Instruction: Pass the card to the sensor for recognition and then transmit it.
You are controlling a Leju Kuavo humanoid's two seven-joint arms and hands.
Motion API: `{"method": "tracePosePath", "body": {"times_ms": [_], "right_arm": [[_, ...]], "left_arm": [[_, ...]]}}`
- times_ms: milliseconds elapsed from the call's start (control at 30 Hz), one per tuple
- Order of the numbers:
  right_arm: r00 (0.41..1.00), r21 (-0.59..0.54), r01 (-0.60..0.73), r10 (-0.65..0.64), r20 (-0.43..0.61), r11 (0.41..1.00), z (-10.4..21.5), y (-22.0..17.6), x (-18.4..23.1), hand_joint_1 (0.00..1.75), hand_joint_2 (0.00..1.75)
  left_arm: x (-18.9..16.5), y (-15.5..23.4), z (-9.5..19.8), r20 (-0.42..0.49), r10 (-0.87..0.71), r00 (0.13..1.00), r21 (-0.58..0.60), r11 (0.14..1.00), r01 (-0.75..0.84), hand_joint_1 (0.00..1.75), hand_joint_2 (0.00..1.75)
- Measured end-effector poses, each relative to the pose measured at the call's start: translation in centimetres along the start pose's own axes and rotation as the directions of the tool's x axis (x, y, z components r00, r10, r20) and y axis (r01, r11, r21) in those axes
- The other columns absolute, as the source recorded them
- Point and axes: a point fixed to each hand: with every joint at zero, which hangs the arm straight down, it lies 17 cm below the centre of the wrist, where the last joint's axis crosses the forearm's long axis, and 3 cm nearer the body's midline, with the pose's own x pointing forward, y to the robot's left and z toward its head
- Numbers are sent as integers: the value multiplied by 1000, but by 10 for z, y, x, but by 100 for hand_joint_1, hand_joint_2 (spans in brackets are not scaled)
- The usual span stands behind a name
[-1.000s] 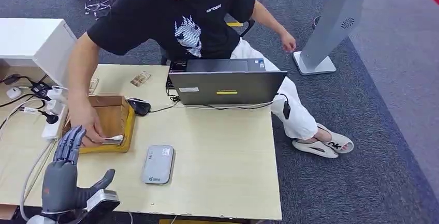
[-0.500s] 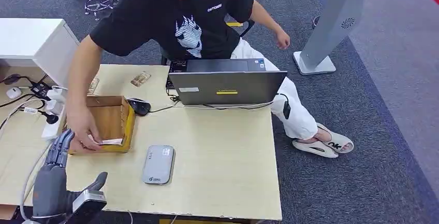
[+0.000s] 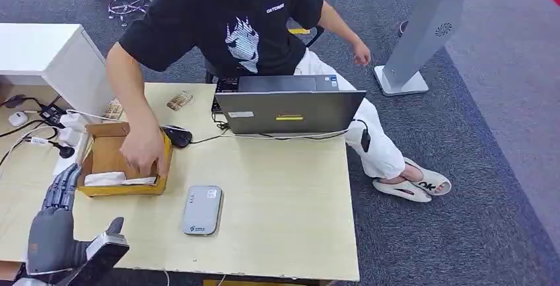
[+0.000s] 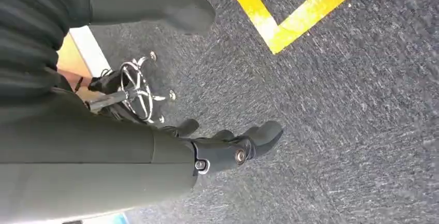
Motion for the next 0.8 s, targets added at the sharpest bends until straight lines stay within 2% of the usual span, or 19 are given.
{"method": "tracePosePath", "body": {"times_ms": [533,800], "right_arm": [[1000,18,-18,18,-1,1000,1,4,2,0,175],[999,38,-43,43,9,998,1,8,4,0,175]], "left_arm": [[-26,1,-15,-41,-107,993,-9,994,107,0,175],[-58,-18,-24,-97,-175,980,-106,981,165,0,175]]}}
